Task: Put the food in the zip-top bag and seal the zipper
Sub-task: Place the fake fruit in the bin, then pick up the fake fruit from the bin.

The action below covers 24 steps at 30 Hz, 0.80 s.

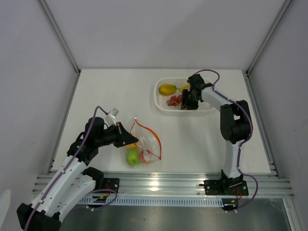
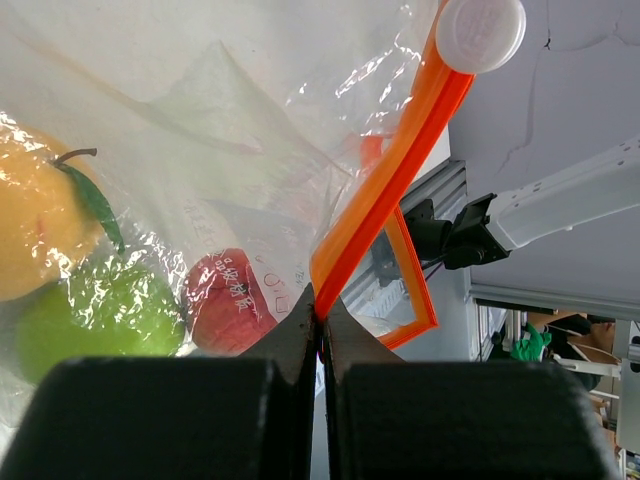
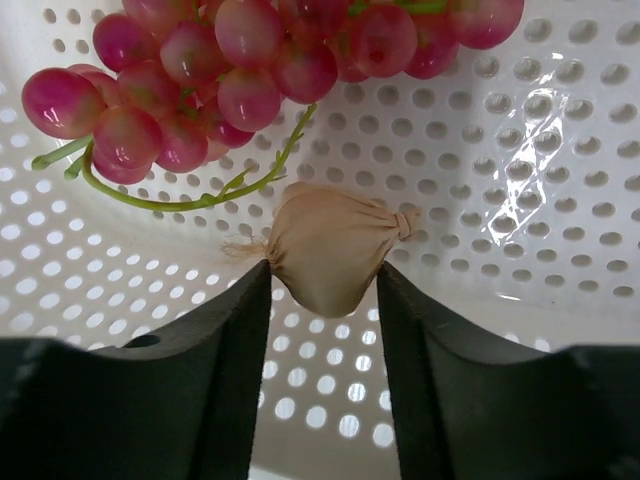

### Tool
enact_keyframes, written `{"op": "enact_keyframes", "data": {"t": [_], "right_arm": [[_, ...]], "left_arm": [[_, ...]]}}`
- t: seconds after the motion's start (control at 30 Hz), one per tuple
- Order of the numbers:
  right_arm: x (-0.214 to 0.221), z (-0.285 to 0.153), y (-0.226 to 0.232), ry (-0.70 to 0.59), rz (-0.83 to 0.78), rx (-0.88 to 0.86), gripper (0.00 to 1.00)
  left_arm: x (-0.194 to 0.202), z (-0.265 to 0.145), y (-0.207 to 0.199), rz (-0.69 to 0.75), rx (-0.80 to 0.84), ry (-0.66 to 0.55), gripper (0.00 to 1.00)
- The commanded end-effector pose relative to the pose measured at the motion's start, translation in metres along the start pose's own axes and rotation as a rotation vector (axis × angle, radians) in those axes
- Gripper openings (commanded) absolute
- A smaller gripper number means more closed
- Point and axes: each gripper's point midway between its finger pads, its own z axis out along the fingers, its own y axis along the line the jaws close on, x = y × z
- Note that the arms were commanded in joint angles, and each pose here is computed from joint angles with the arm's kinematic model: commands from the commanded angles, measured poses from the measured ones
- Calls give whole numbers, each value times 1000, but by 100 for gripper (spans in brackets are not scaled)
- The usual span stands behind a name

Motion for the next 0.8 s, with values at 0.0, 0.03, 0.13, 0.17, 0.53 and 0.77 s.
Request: {"op": "enact_keyframes", "data": {"t": [0.0,0.03,0.13,0.17,0.53,0.77], "right_arm": [[-16,-2,3,-33,-5,-13,46],[-17,-2,3,-37,-5,-12,41],[-21,-8,3,-51,-4,-14,29],[-22,-10,3,-57,-3,-13,28],[-43,-82,20,-179,-33,-56,22],[-25,-141,73,-207,-149,-218,24]], "left_arm": [[-2,-1,-1,19,15,-8,1],[-2,-1,-1,17,14,-9,1],[-2,-1,-2,20,16,-9,0],[-3,-2,-2,20,17,-10,1],[-4,-1,-3,18,20,-11,1],[-6,0,-4,16,22,-10,1]]}}
